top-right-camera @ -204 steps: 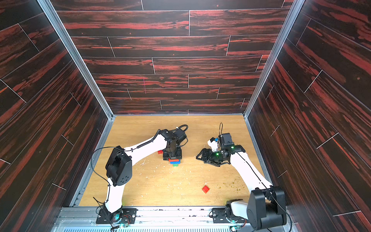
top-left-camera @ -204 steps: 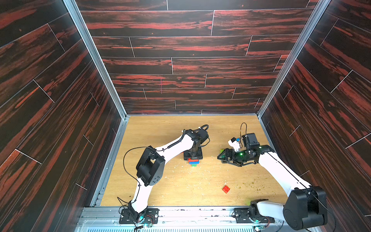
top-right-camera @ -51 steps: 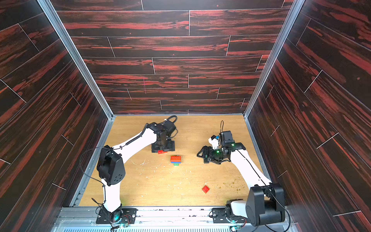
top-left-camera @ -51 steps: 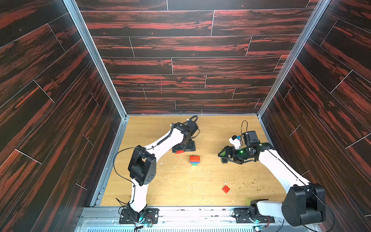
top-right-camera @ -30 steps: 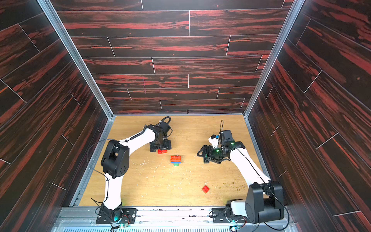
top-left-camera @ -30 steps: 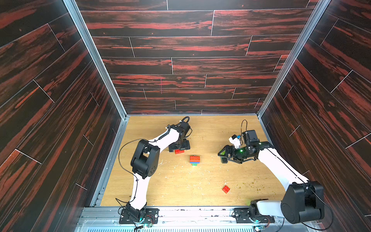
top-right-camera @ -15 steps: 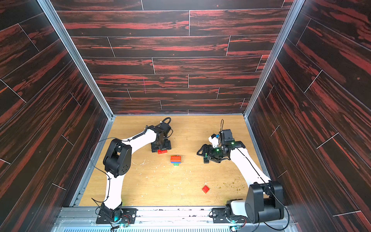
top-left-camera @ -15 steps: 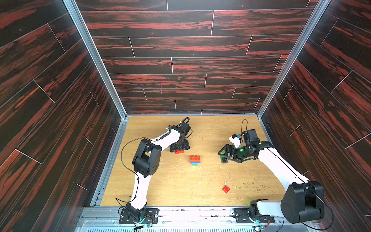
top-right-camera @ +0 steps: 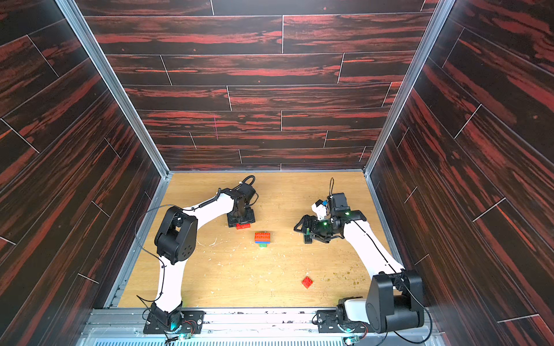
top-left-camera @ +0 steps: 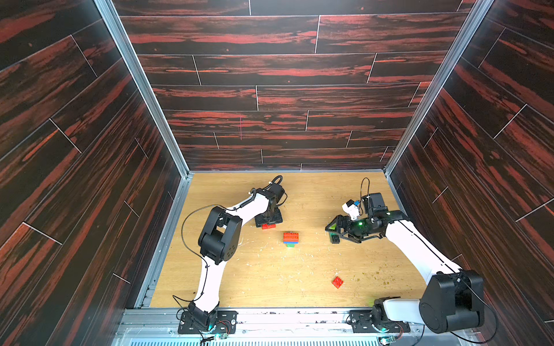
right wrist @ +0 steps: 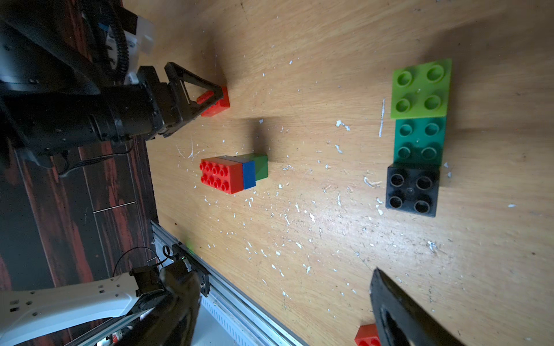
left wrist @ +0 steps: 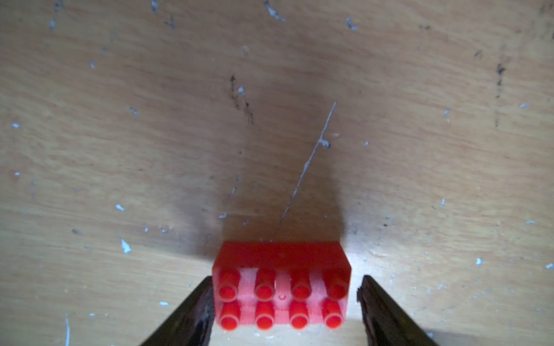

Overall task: Assemble a carrot with lego
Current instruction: Pick up the lego brick from the center of the board.

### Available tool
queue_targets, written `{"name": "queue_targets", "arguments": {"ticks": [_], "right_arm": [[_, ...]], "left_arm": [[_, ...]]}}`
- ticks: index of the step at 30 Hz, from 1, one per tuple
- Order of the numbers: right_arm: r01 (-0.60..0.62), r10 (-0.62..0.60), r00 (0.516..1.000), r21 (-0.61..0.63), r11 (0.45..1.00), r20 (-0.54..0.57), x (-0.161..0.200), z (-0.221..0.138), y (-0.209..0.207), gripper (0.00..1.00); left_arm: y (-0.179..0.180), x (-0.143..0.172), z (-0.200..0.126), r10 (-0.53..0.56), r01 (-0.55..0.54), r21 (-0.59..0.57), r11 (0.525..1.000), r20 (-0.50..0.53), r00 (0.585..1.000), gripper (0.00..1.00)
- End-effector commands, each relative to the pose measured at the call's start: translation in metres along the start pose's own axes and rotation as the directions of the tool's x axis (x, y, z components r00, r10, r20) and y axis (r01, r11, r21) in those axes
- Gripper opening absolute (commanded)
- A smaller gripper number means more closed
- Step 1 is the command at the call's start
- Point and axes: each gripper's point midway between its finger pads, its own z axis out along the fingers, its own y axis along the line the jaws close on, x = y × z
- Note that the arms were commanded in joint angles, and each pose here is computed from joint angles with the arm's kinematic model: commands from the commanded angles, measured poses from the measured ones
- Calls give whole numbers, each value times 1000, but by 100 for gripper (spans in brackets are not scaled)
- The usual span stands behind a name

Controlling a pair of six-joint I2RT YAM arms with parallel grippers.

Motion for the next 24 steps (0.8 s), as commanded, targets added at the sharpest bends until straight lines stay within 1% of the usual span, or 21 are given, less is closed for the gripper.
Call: {"name": "queue_targets", "arguments": {"ticks": [1, 8, 11, 24], "right_arm": [[-11, 11, 1000, -1, 1000, 1, -4, -2, 2, 90], [-11, 11, 1000, -1, 1000, 6, -4, -3, 3, 90], [-11, 11, 1000, 1, 1000, 10, -4, -4, 3, 90], [-13, 13, 1000, -3, 1000, 13, -4, -5, 4, 90]], "left_arm": [[10, 2, 9, -11, 10, -40, 999, -15, 1000, 76], [11, 3, 12, 2, -3, -51, 999, -28, 1000, 76], [11, 3, 12, 3, -4, -54, 999, -27, 1000, 74], [8, -3, 1, 8, -8, -40, 999, -4, 1000, 73]]}}
